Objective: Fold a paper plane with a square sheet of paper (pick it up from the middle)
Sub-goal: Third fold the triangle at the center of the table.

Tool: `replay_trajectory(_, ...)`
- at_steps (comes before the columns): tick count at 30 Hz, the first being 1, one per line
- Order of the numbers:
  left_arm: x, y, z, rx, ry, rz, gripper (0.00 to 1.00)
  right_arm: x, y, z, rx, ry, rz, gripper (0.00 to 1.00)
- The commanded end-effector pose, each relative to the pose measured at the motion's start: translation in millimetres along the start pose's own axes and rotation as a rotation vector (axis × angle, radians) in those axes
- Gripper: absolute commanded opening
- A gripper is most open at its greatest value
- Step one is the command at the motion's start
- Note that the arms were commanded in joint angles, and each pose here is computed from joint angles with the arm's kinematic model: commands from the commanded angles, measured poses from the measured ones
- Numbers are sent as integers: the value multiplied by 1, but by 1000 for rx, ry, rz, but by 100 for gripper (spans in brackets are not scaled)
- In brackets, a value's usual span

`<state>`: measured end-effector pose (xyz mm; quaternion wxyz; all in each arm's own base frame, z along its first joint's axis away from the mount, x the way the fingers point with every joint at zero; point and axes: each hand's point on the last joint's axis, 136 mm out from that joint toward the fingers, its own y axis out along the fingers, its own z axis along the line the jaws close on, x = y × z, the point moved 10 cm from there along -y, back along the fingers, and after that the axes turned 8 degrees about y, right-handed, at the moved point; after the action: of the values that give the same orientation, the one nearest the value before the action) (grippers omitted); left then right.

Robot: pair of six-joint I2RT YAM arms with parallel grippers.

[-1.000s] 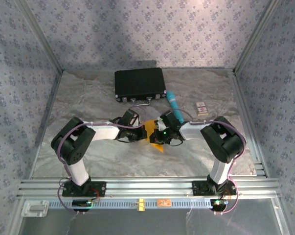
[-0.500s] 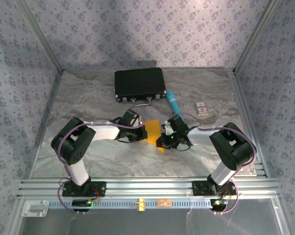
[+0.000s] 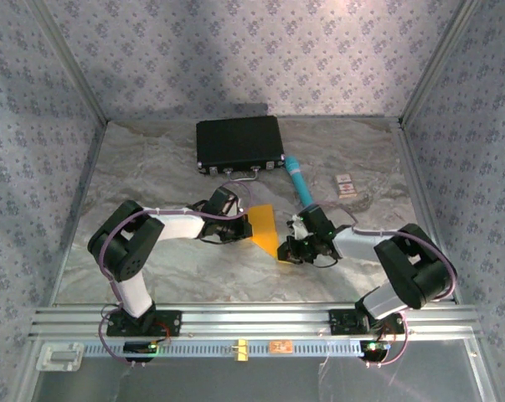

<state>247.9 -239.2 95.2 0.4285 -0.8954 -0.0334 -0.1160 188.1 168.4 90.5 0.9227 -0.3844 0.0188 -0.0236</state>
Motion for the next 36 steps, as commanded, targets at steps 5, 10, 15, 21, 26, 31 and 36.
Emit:
replay_trajectory(5,-13,8,20,86,-33,60,0,-2,-12,1,-46,-1,-28,6)
replay_trajectory(10,-14,5,6,51,-27,51,2,7,-24,8,-135,-44,-115,9)
replay_trajectory(15,-20,-2,-13,39,-22,20,6,15,-32,12,-204,-66,-193,21)
replay_trajectory(21,-17,-27,-24,52,-9,-79,21,22,-29,19,-158,-92,-213,33)
replay_trajectory(26,-9,-46,-20,46,-16,-122,34,31,-26,28,-102,-116,-206,35)
replay_trajectory(31,0,-49,-4,-56,-82,-112,42,41,-19,28,-83,-107,-186,34)
replay_trajectory(36,6,-46,0,-139,-112,-101,45,47,-14,25,-120,-81,-188,32)
